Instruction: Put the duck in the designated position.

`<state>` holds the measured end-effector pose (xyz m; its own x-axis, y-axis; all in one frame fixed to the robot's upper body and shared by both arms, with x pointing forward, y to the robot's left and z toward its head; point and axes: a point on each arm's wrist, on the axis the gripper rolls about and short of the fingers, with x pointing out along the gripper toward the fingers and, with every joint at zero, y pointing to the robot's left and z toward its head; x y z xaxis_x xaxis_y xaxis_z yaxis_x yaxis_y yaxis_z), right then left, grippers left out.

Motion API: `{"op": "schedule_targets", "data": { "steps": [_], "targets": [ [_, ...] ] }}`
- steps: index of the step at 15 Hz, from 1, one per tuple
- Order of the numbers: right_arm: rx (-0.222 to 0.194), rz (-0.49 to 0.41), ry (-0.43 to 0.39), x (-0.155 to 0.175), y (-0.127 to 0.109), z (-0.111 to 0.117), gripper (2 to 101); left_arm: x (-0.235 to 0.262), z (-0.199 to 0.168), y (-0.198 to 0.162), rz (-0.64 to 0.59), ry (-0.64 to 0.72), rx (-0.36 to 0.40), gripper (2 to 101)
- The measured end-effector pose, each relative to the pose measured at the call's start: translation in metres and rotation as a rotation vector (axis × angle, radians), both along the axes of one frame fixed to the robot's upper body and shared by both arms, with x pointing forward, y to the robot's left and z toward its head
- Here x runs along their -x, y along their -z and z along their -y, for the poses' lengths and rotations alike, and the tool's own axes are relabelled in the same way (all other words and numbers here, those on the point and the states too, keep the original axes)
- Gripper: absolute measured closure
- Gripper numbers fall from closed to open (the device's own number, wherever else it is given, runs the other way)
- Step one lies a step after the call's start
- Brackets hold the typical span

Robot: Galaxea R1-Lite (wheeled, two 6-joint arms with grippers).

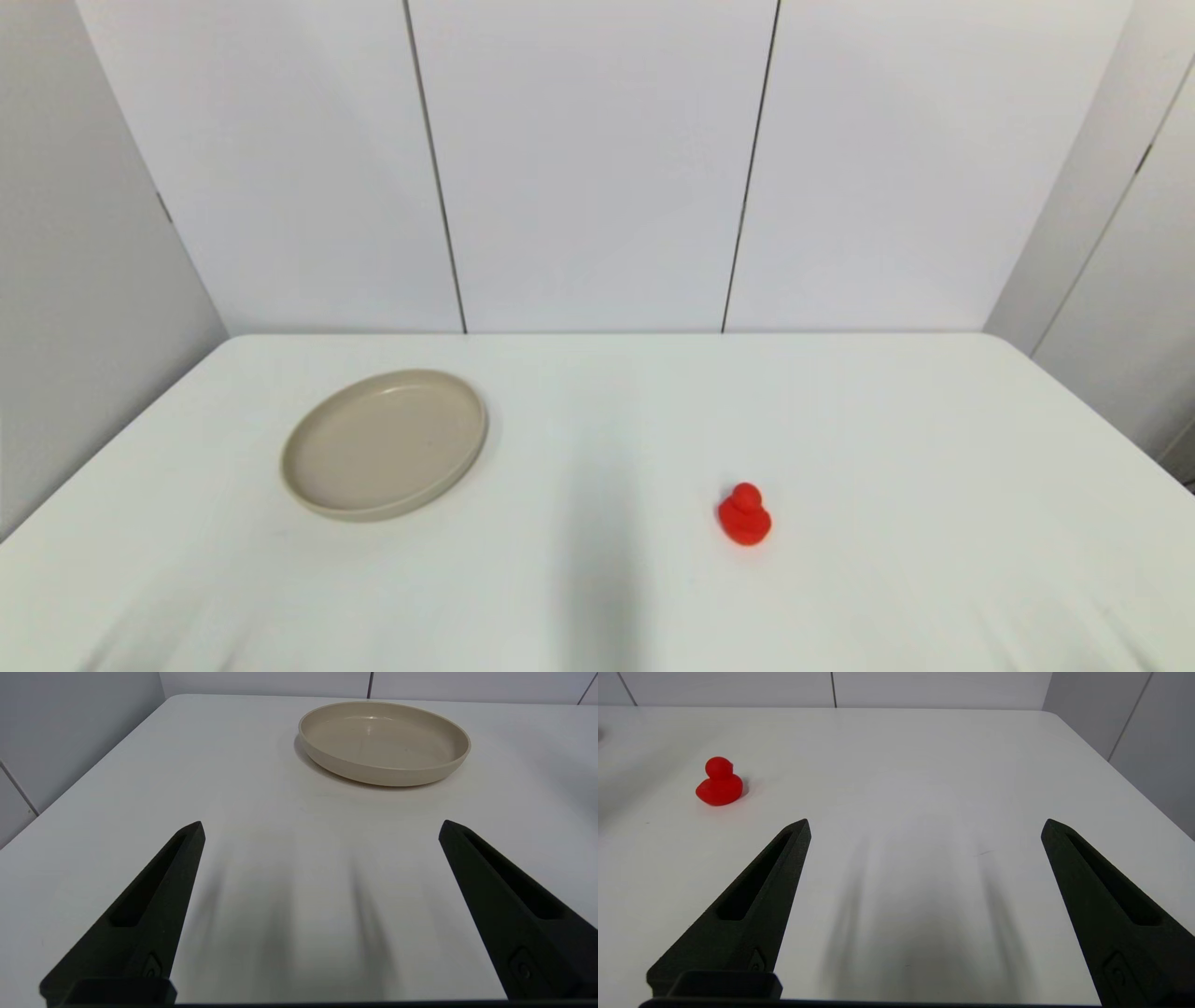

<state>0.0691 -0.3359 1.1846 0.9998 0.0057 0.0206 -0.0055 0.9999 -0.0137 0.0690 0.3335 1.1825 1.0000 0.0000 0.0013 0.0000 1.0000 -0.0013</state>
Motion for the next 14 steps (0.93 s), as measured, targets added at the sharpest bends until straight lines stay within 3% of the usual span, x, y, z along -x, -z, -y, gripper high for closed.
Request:
{"op": "schedule_targets", "data": {
  "steps": [6, 9, 14],
  "targets": [
    [0.0, 0.0, 0.0, 0.0, 0.0, 0.0, 4.3, -0.001, 0.0, 0.0, -0.013, 0.0, 0.0, 1.9],
    [0.0, 0.0, 0.0, 0.0, 0.0, 0.0, 4.3, -0.006, 0.0, -0.004, -0.078, 0.002, -0.016, 1.9],
    [0.0, 0.0, 0.0, 0.0, 0.0, 0.0, 4.3, -0.031, 0.001, -0.061, -0.181, 0.168, -0.083, 1.9]
  ]
}}
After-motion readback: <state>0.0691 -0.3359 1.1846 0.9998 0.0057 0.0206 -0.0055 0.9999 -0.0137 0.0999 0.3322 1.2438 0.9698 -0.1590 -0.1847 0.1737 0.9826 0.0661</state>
